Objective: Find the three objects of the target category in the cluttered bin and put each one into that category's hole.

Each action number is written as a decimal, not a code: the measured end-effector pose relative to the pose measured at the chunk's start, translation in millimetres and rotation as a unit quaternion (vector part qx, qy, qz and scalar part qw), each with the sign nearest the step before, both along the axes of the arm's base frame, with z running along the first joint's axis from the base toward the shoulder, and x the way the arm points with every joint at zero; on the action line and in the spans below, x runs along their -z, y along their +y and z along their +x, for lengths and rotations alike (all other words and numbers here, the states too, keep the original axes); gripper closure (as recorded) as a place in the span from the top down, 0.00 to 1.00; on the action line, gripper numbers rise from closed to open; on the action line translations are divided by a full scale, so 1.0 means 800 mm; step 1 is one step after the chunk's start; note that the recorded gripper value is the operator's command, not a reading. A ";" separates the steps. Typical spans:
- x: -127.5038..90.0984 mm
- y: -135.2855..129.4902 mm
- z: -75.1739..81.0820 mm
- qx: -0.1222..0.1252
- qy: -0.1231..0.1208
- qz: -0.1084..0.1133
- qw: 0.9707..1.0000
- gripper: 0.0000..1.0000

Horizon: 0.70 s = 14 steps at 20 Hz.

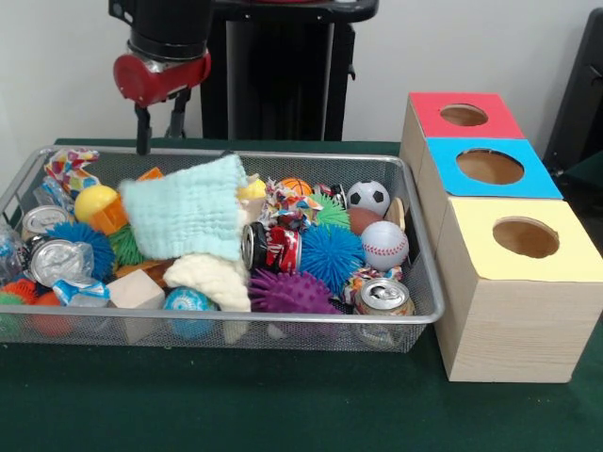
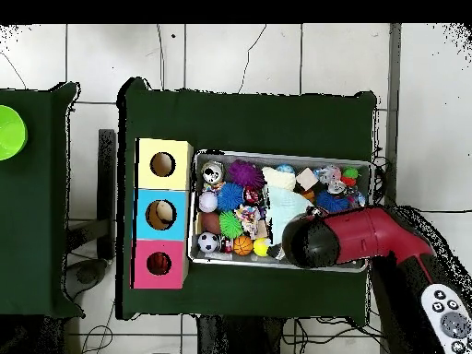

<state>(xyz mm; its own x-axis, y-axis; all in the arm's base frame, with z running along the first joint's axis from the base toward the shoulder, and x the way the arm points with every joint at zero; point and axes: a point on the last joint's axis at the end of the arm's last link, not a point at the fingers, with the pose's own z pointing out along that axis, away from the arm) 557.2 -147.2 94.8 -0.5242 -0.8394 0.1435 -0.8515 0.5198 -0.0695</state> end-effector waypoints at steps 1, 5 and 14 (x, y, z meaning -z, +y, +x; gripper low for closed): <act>0.002 -0.006 -0.002 0.006 0.001 0.004 1.000 1.00; 0.002 -0.012 0.000 0.024 -0.002 0.023 0.999 1.00; -0.030 0.041 0.034 0.033 -0.020 0.080 0.996 1.00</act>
